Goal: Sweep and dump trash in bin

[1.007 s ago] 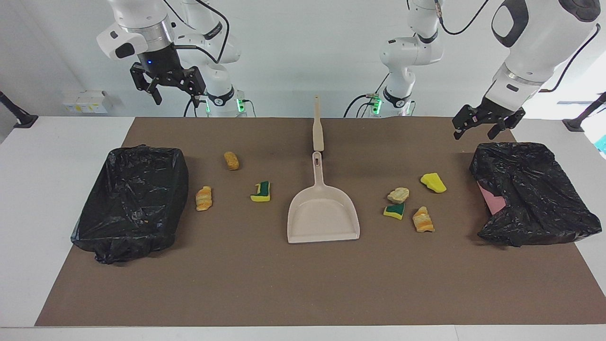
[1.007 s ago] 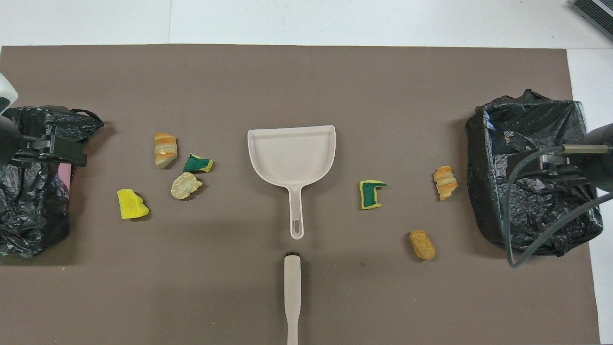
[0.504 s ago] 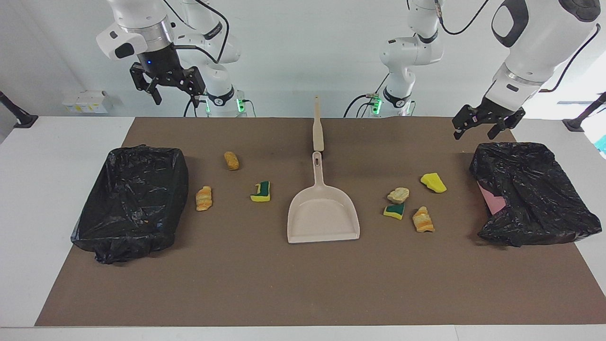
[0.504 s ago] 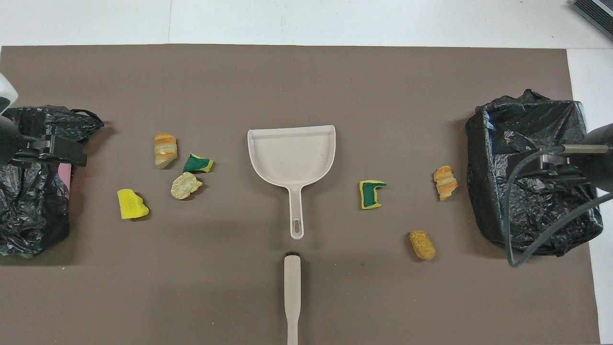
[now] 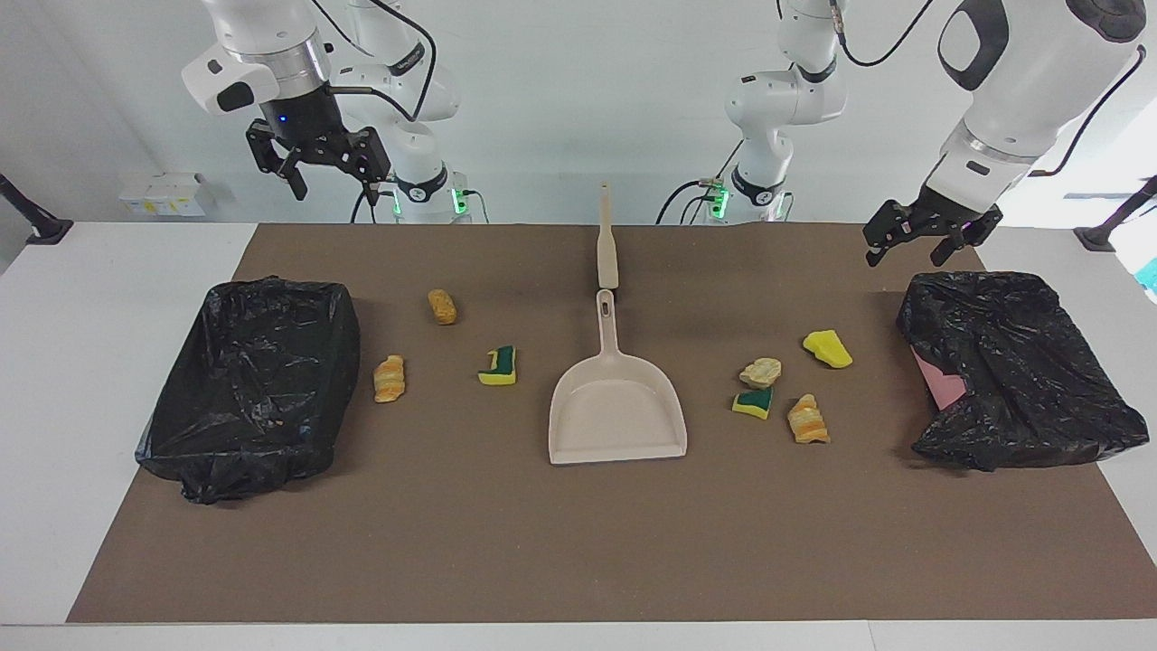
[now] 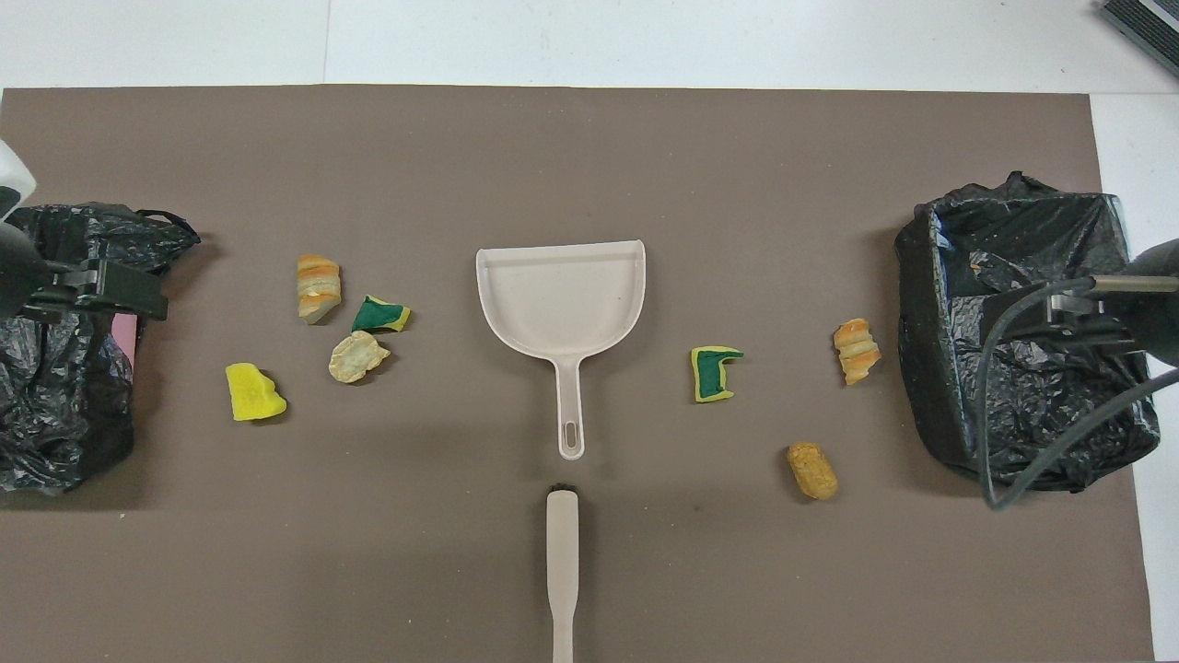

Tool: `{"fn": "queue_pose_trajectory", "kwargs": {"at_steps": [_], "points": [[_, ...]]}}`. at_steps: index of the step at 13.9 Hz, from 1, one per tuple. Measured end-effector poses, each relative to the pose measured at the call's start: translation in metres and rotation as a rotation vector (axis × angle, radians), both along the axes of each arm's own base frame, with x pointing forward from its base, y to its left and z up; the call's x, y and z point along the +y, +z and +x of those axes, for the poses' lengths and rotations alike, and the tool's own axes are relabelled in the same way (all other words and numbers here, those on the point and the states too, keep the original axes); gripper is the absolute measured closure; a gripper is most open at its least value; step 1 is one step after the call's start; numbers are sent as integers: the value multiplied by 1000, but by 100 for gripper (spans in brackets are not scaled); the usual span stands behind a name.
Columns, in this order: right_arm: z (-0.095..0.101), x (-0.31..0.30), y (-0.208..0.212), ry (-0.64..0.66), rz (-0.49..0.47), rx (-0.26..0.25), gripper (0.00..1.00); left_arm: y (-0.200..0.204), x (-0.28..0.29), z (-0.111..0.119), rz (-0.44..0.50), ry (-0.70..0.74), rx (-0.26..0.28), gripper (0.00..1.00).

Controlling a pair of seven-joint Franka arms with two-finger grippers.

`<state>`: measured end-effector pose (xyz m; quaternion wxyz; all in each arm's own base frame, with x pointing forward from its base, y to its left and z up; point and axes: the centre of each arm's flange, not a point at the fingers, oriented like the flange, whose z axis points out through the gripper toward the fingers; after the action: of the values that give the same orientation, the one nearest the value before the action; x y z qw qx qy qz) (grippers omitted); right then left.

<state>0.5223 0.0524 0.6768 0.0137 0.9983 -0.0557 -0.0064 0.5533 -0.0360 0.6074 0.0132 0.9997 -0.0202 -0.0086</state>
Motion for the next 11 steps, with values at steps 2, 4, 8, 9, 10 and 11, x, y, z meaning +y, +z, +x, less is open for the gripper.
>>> {"fn": "queue_pose_trajectory", "kwargs": {"at_steps": [2, 4, 8, 9, 10, 11], "points": [[1, -6, 0, -11, 0, 0, 0, -1, 0, 0, 0, 0, 2, 0], [0, -6, 0, -11, 0, 2, 0, -3, 0, 0, 0, -1, 6, 0], [0, -3, 0, -2, -1, 5, 0, -19, -9, -1, 1, -16, 29, 0], [0, -3, 0, -2, -1, 5, 0, -26, -14, -1, 1, -26, 32, 0], [0, -3, 0, -2, -1, 5, 0, -33, -21, -1, 1, -37, 35, 0], [0, -3, -1, -2, -1, 5, 0, -40, -27, -2, 2, -48, 38, 0]]}}
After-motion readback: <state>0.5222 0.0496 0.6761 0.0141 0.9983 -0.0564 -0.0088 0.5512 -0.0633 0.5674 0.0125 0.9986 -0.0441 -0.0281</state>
